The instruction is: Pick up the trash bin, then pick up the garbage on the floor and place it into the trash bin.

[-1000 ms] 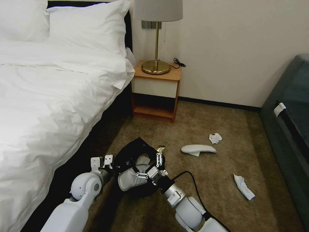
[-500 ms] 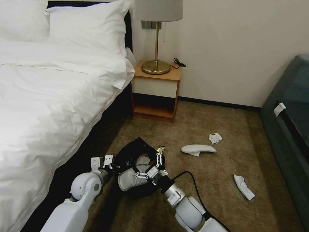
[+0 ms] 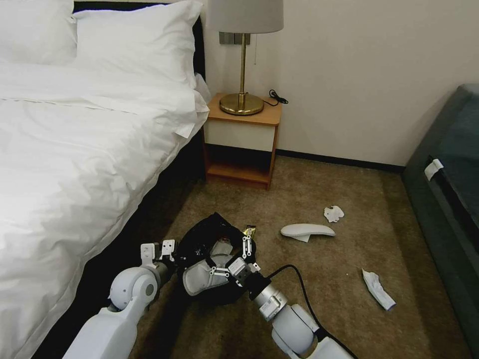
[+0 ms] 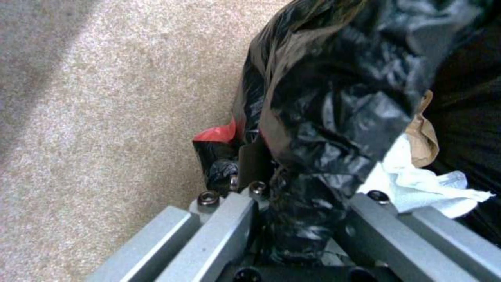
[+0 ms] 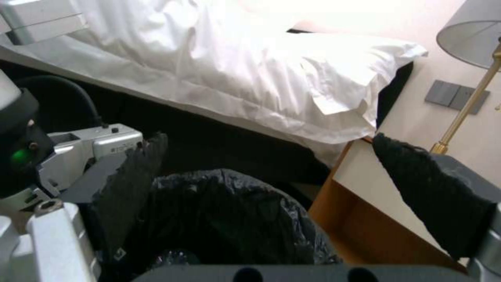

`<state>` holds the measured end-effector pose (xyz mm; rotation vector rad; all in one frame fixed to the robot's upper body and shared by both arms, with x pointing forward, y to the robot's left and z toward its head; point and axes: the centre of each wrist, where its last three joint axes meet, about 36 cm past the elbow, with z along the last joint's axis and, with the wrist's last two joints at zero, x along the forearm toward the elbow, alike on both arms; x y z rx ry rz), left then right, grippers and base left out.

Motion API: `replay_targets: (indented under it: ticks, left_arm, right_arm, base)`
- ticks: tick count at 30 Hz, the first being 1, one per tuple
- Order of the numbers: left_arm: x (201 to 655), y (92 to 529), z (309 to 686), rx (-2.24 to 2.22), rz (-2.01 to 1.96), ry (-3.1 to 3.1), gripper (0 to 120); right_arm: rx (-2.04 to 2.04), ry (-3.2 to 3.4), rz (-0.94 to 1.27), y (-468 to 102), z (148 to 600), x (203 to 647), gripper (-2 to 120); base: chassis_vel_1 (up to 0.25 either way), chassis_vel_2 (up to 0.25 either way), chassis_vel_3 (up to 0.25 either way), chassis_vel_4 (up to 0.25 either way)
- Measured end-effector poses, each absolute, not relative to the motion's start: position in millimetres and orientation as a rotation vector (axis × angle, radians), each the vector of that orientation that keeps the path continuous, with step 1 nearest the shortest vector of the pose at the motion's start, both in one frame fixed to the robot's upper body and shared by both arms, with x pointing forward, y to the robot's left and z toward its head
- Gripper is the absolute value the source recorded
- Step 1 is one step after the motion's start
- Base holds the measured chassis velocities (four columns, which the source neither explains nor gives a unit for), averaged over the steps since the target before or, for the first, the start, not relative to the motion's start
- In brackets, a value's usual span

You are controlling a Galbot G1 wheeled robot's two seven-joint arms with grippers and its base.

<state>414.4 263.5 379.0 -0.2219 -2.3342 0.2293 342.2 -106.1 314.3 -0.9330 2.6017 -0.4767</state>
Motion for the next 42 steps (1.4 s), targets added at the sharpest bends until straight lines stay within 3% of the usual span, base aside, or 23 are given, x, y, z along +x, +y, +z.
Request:
replay_targets:
  ticks: [42]
  left_arm:
    - [414.4, 263.5, 379.0, -0.222, 0.229, -2.334, 0]
  right_arm:
    - [-0.933, 2.602, -0.477, -106.1, 314.3, 342.2, 100]
  base:
    - [0.0, 0.0, 0.0, 0.0]
